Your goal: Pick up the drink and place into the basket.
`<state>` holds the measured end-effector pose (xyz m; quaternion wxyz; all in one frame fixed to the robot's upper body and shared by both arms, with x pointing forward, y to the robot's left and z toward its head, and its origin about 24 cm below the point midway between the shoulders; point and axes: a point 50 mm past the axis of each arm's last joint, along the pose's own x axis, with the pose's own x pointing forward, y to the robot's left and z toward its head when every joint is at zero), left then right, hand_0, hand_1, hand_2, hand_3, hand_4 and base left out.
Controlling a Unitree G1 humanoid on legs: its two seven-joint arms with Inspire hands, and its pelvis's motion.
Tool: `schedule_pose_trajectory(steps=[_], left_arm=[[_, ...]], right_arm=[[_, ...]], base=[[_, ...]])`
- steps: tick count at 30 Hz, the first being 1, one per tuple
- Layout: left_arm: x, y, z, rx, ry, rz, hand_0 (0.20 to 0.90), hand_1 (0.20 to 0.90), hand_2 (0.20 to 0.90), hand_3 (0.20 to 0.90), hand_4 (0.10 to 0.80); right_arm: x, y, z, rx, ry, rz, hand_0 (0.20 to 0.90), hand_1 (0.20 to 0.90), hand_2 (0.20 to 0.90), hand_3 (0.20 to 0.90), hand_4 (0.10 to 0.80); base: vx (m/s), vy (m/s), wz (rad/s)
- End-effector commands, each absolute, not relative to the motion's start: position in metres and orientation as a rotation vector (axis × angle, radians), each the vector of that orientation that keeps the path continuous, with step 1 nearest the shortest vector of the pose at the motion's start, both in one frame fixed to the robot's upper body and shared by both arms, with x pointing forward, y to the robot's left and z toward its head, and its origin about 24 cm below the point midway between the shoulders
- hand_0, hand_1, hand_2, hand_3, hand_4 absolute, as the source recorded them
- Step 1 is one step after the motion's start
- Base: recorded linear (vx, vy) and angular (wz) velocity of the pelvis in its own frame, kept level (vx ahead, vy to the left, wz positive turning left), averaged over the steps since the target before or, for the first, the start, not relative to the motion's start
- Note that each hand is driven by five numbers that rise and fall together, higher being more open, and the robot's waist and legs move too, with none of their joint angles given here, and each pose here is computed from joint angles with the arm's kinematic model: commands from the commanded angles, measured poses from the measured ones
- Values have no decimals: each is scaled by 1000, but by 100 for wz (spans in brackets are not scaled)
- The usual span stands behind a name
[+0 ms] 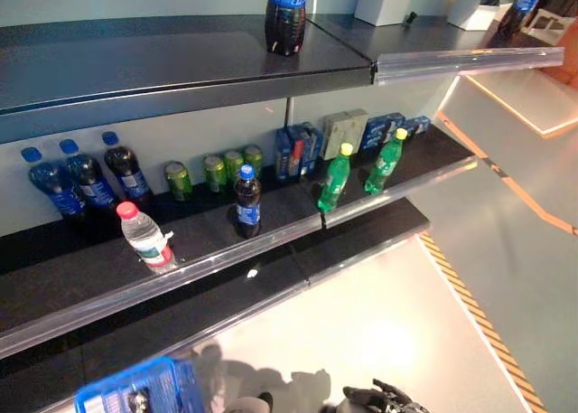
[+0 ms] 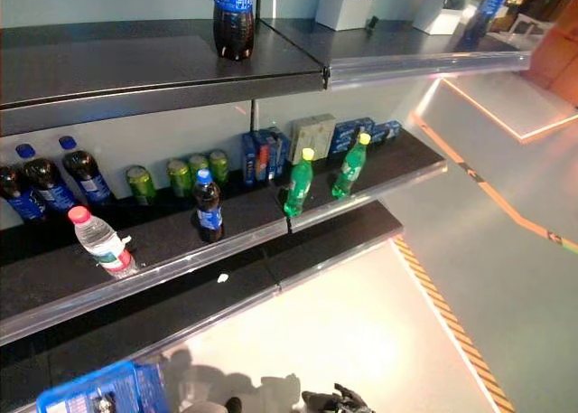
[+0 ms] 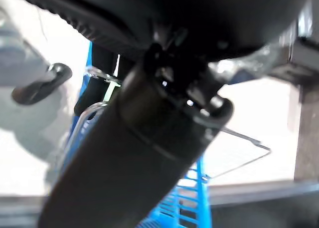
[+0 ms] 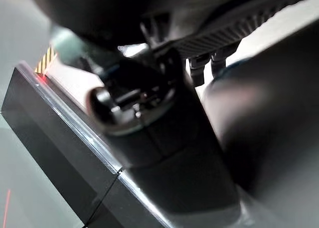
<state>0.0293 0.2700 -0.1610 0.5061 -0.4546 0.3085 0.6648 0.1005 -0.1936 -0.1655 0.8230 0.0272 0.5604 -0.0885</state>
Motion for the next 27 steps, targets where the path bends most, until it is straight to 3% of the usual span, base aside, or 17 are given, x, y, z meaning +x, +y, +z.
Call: schedule_pose_trajectory(steps=[1, 12, 22, 27], left_arm=[[13, 309, -145, -967, 572, 1697, 300, 300, 300, 200, 100], [4, 290, -153, -984, 619, 1675, 300, 300, 300, 200, 100], [-8, 289, -154, -1036, 600, 1752, 300, 300, 300, 200, 100], [0, 296, -150, -1028, 592, 1789, 300, 300, 300, 200, 100]], right_arm=[[109, -204, -162, 31, 1173, -174, 900, 900, 900, 900, 800], [119, -224, -155, -55, 1162, -124, 900, 900, 900, 900, 800], [135, -207, -153, -49, 1125, -118, 900, 900, 900, 900, 800], [123, -193, -158, -24, 1159, -77, 900, 900, 900, 900, 800]], base=[[186, -565, 14], [124, -467, 9], [215, -160, 16], [161, -55, 41]])
